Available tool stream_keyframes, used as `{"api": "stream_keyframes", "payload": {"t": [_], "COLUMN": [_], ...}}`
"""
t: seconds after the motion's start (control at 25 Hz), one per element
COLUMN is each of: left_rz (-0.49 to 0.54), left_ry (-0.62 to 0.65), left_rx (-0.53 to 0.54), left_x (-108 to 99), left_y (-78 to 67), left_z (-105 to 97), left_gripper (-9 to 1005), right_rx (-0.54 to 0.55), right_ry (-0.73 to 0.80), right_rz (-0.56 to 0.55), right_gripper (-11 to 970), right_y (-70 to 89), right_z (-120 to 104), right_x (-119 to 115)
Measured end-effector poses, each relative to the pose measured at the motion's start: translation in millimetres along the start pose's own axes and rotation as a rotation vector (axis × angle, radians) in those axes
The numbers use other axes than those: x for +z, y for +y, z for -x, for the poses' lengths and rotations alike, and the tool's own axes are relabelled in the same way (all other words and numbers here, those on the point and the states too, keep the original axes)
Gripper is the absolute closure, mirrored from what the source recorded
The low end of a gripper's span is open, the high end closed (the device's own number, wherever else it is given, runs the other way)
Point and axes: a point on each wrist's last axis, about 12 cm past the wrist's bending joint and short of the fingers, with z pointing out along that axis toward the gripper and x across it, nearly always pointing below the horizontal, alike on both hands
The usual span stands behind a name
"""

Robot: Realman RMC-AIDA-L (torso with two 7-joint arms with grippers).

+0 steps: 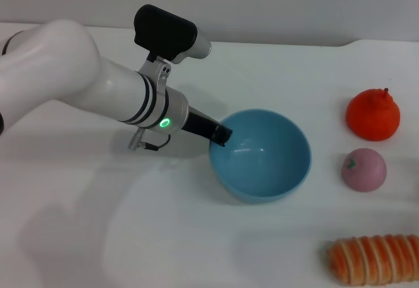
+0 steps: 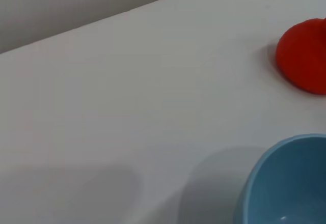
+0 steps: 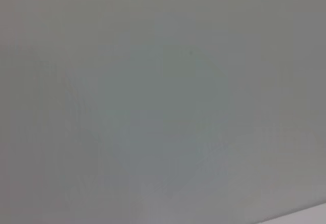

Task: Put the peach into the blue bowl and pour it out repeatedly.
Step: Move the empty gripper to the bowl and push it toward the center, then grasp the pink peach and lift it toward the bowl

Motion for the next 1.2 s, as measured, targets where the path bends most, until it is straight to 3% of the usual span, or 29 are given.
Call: {"api": "stream_keyframes", "payload": {"t": [0.32, 0.52, 0.68, 0.8, 1.0, 1.12, 1.2], "left_rz": [-0.003, 0.025, 0.087, 0.116, 0.163, 0.190, 0.194], "left_ry": [0.006, -0.012, -0.038, -0.044, -0.038, -0.042, -0.051], "left_rx": [0.036, 0.080, 0.110, 0.118, 0.137, 0.122, 0.114], "left_x": [-3, -14, -30, -38, -42, -44, -46], "left_y": [-1.9, 2.7, 12.9, 16.6, 18.4, 21.5, 22.9], "left_z": [11, 37, 67, 82, 93, 97, 99], "left_gripper": [984, 997, 997, 998, 998, 997, 997], "right_rx": [0.014, 0.113, 0.198, 0.269, 0.297, 0.281, 0.263], "right_ry": [-0.004, 0.002, 0.042, 0.120, 0.296, 0.555, 0.632], "right_rz": [-0.002, 0.030, 0.161, 0.298, 0.489, 0.553, 0.554], "right_gripper": [468, 478, 485, 491, 501, 506, 510], "right_y": [1.0, -0.3, -4.7, -12.6, -22.4, -20.6, -19.0], "right_z": [0, 2, 12, 27, 68, 102, 110], "right_x": [0, 1, 10, 16, 29, 42, 45]}}
